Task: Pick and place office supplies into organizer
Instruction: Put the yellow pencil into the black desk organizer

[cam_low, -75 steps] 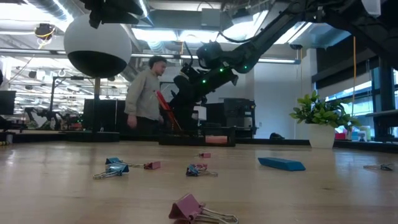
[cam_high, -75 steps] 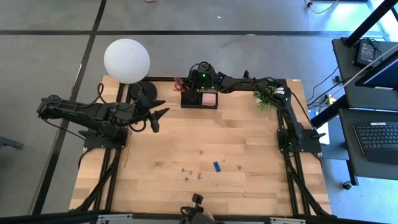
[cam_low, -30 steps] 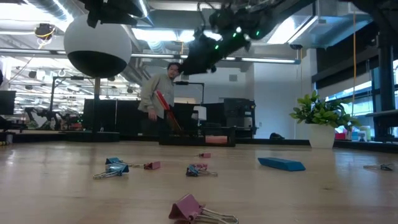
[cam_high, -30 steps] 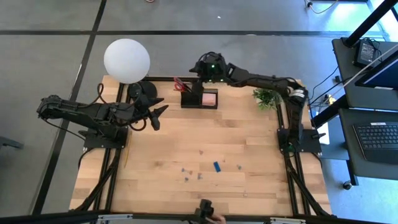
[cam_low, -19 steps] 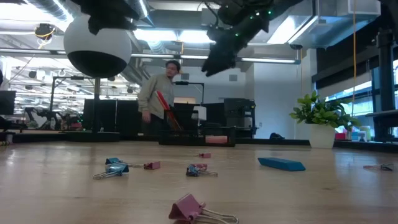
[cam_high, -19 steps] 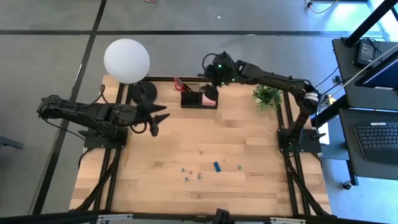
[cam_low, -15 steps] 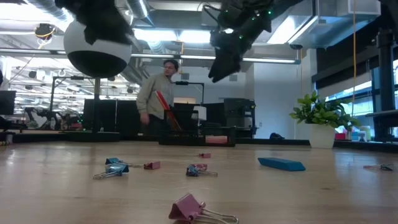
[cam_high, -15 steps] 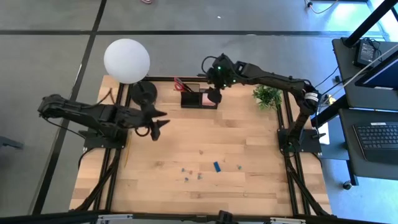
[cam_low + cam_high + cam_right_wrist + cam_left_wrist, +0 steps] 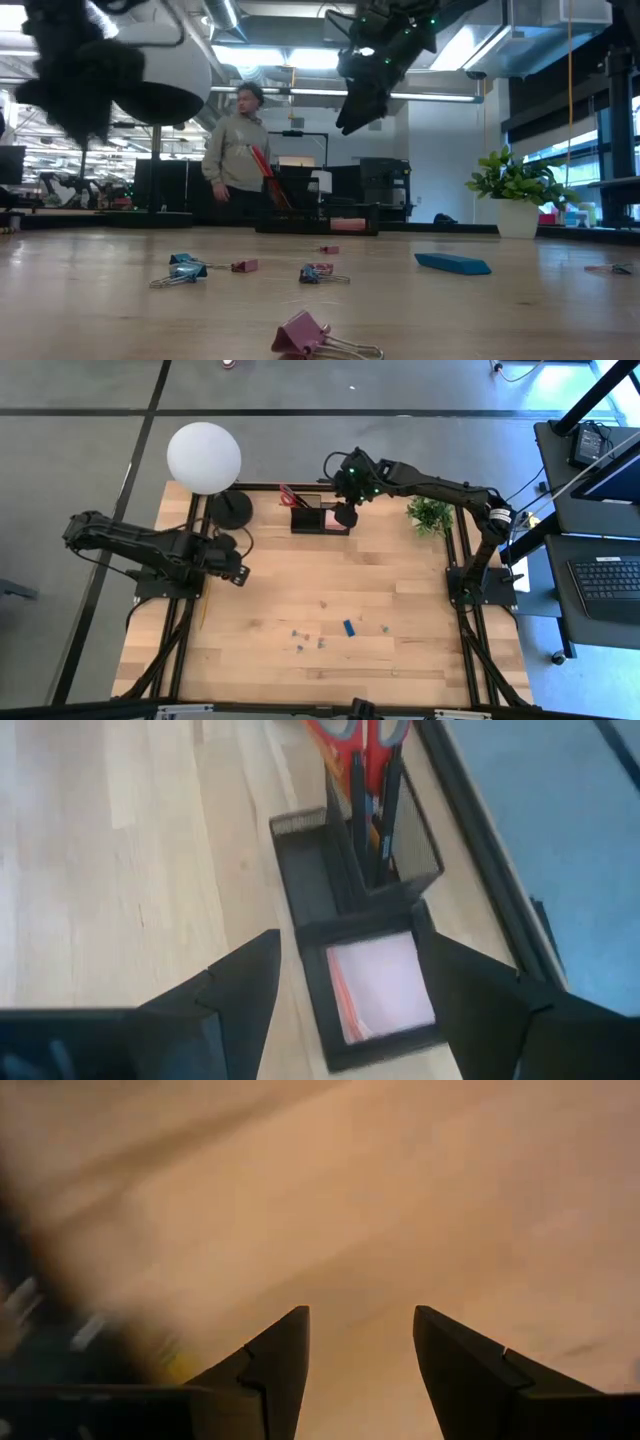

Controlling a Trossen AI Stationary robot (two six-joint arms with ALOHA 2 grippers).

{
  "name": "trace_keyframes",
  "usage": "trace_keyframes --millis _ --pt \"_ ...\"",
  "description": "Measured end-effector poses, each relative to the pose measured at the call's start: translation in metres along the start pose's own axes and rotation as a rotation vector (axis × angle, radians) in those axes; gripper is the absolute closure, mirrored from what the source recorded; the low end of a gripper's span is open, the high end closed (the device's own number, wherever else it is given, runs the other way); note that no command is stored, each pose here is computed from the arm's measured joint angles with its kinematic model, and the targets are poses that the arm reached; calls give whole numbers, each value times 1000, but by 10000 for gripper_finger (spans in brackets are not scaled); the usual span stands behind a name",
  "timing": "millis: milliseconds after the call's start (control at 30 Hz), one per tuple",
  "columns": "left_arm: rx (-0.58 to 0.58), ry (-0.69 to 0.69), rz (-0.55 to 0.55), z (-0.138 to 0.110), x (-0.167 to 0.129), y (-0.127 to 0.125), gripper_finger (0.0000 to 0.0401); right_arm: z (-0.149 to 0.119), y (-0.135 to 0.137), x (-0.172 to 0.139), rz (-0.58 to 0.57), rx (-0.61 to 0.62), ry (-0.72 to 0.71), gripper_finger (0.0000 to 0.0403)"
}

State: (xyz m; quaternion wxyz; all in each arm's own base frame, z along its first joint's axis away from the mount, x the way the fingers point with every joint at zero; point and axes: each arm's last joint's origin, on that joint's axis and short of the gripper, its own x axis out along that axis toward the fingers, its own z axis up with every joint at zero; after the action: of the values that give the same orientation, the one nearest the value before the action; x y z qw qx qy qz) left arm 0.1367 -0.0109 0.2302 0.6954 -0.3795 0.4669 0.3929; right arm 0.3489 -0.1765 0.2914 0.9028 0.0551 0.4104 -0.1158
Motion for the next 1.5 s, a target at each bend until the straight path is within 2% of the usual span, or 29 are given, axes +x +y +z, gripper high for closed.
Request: trace_keyframes --millis 67,167,400,500,667,733,800,900,1000,1233,1300,1400,1500 --pt "-38 42 74 -2 2 4 228 1 0 0 -3 -2 -15 161" --pt "-61 58 122 -3 7 2 228 5 -1 0 -8 -7 -47 161" --pt "-47 89 262 -1 28 -9 228 9 -2 0 -16 -14 -93 161" --pt "34 149 332 1 40 -13 228 9 -2 0 -16 -15 -97 161" --pt "288 248 405 1 56 -17 228 9 -2 0 -16 -15 -96 161" --pt "335 305 430 1 61 -16 228 9 -2 0 -16 -13 -96 161" --pt "315 354 456 2 64 -15 228 9 -2 0 -16 -12 -96 161" --pt "214 421 496 5 68 -12 228 9 -2 0 -15 -12 -96 161" --pt "213 443 499 9 72 -11 228 9 -2 0 -16 -13 -96 161" --pt "561 494 429 12 74 -11 228 12 -2 0 -19 -17 -119 161" --pt "618 512 412 12 74 -11 228 12 -2 0 -20 -18 -121 161" --pt "591 584 350 10 74 -12 228 12 -2 0 -20 -18 -122 161" --pt "489 665 290 5 73 -14 228 12 -2 0 -20 -18 -121 161"
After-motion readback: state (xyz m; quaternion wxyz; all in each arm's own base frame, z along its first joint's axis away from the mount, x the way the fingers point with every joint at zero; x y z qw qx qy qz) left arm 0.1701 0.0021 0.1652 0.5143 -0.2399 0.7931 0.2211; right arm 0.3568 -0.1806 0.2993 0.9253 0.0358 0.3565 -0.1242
